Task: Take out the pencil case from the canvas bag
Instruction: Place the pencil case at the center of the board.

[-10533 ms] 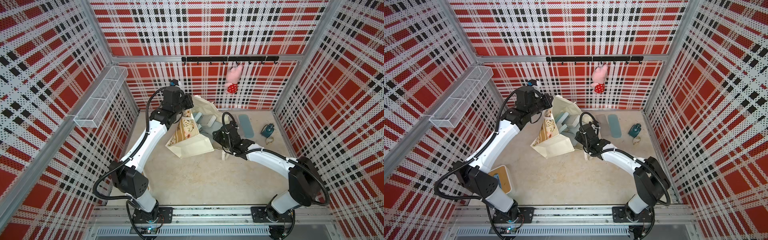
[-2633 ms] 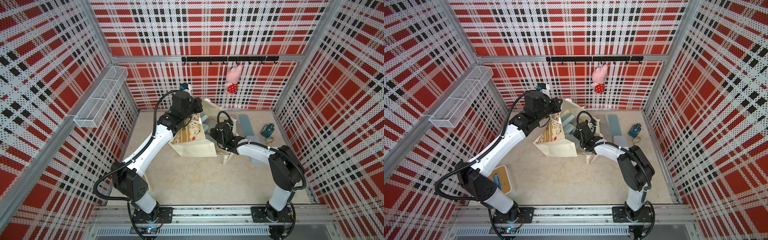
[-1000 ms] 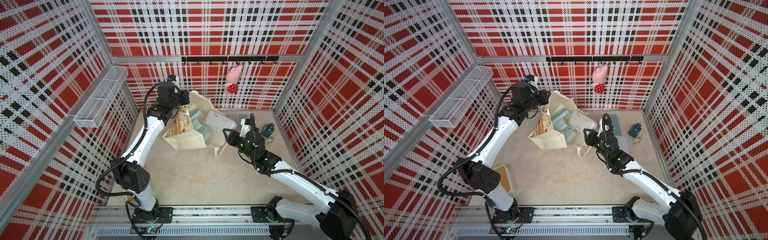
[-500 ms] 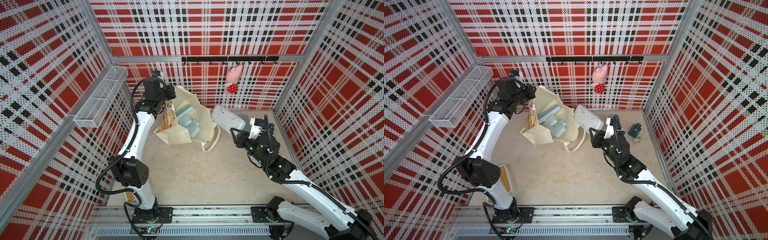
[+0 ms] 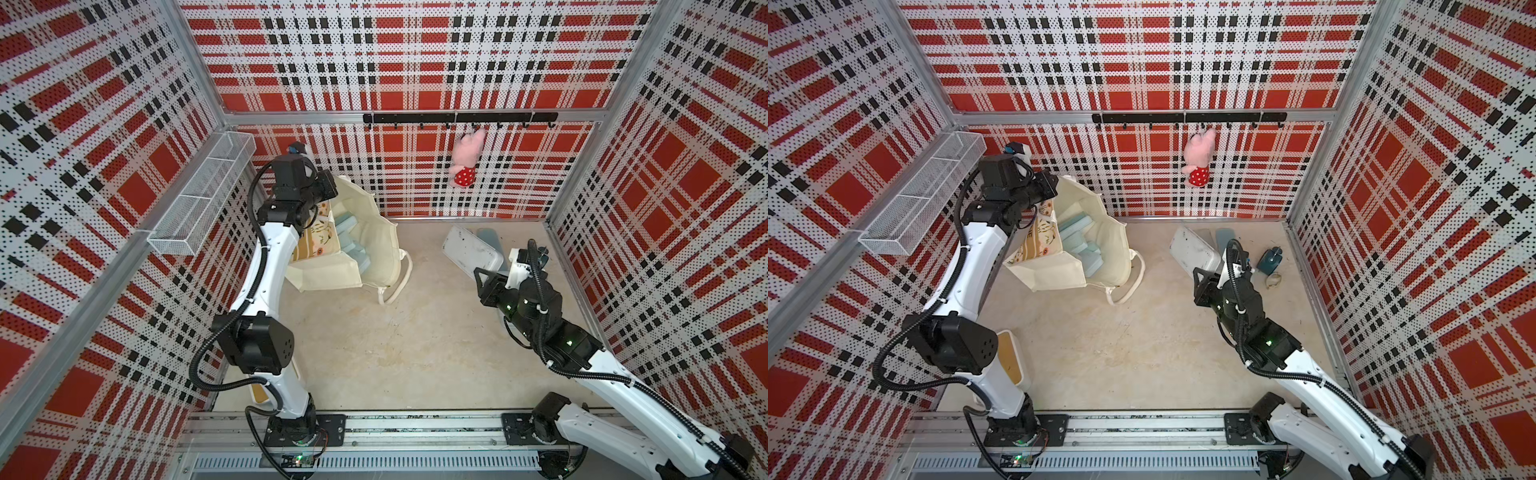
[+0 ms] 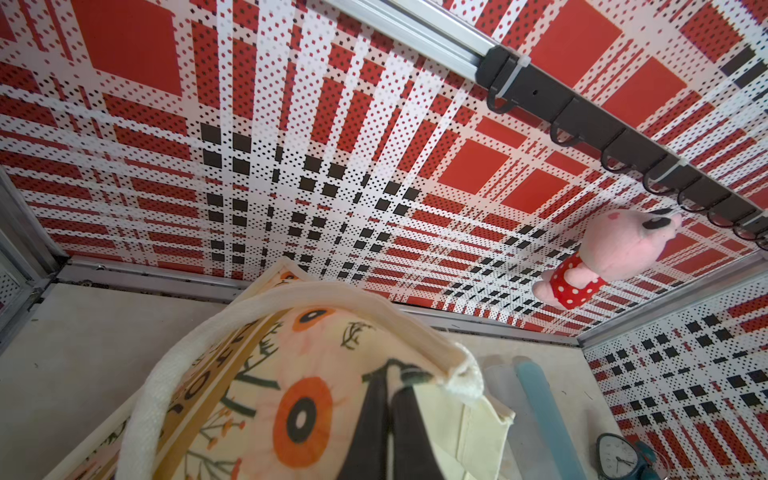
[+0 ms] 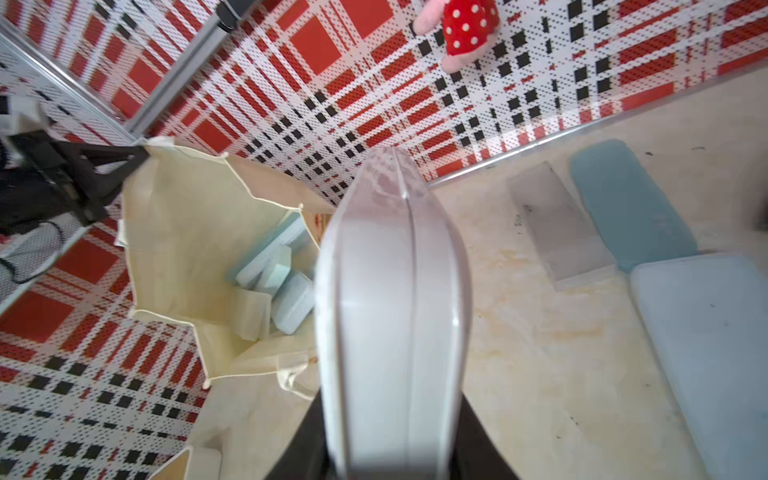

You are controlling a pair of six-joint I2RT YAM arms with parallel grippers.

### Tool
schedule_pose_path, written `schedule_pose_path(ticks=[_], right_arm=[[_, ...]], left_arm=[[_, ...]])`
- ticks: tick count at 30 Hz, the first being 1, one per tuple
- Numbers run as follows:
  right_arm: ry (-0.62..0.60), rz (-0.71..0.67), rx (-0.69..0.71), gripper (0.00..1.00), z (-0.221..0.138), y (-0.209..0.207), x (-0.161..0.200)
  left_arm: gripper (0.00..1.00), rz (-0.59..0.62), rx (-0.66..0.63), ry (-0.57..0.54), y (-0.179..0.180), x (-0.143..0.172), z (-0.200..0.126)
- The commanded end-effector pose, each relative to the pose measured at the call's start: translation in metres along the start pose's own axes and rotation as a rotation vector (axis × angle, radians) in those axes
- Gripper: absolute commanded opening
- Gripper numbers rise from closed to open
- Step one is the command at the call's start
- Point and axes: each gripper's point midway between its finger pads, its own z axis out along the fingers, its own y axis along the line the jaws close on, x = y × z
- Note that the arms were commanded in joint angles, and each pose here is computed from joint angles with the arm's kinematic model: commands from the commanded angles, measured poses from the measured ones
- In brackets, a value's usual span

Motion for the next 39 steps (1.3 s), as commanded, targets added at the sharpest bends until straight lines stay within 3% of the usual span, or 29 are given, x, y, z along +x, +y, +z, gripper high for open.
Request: schedule_pose_path(ticks=[1,8,18,26,32,39], right_arm=[[-0.010,0.007,0.151,0.13,-0.001,-0.034,0.006],[-0.006,0.195,0.194,0.12,0.012,-0.051,0.030],[-0.029,0.528,0.368,0.10,0.026,-0.083,0.056],[-0.033,0.665,0.445,0.07,0.030,-0.096,0.071],[-0.084,0.761,0.485,0.07,0.031,-0.104,0.074],[-0.086,0.774,0.531,0.10,0.040,-0.105,0.077]], left_arm=[[0.00,0.061,0.164,-0.235,-0.056,-0.069,-0.045],[0.00,0.066,0.195,-0.237,-0.078,-0.065,-0.048],[0.00,0.076,0.229,-0.254,-0.110,-0.060,-0.056],[0.00,0.088,0.260,-0.245,-0.141,-0.045,-0.065],[0.00,0.084,0.249,-0.255,-0.145,-0.043,-0.072],[0.00,0.118,0.212,-0.256,-0.138,-0.042,-0.074]])
